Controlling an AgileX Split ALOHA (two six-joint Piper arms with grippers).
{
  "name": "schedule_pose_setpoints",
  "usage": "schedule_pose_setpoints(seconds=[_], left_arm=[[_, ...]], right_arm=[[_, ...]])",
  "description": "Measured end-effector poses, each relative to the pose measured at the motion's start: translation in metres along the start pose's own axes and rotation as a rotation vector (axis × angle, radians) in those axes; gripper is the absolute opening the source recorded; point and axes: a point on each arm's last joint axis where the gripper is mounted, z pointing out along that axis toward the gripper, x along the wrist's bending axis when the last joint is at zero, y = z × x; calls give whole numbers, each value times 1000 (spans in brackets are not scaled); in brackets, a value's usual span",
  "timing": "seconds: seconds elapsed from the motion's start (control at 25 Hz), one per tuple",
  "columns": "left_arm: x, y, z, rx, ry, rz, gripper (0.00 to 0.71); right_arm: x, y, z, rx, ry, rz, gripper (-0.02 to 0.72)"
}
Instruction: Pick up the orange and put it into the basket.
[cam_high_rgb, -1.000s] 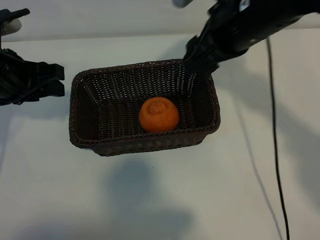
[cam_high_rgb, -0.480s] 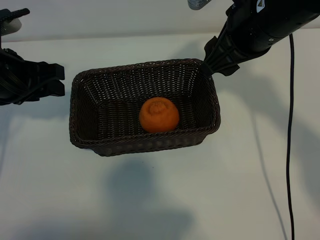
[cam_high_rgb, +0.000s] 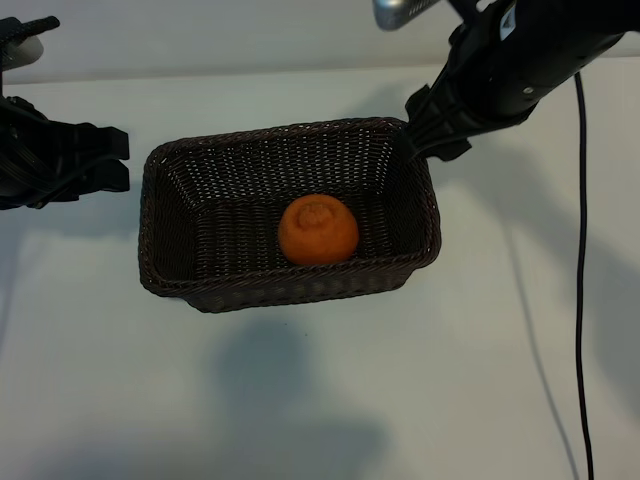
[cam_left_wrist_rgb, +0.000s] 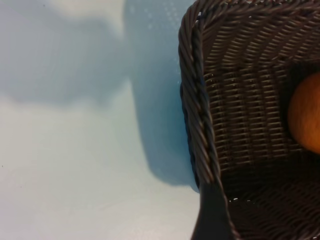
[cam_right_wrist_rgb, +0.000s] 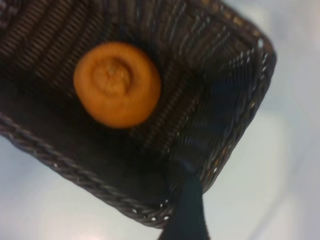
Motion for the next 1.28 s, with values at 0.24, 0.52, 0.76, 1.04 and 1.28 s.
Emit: schedule_pose_setpoints(seconds=[0.24,0.52,0.76,1.04,1.28], left_arm=[[0,0,0,0,0,15,540],[0,1,0,-9,0,23,540],[0,1,0,-11,0,39,540],[0,1,0,-12,0,43,540],[0,1,0,-13,0,43,540]], right_arm=[[0,-1,5,18,1,10,601],[0,-1,5,18,1,23,600],[0,-1,5,18,1,26,600],[0,0,5,15,1,26,600],[0,0,5,14,1,26,600]])
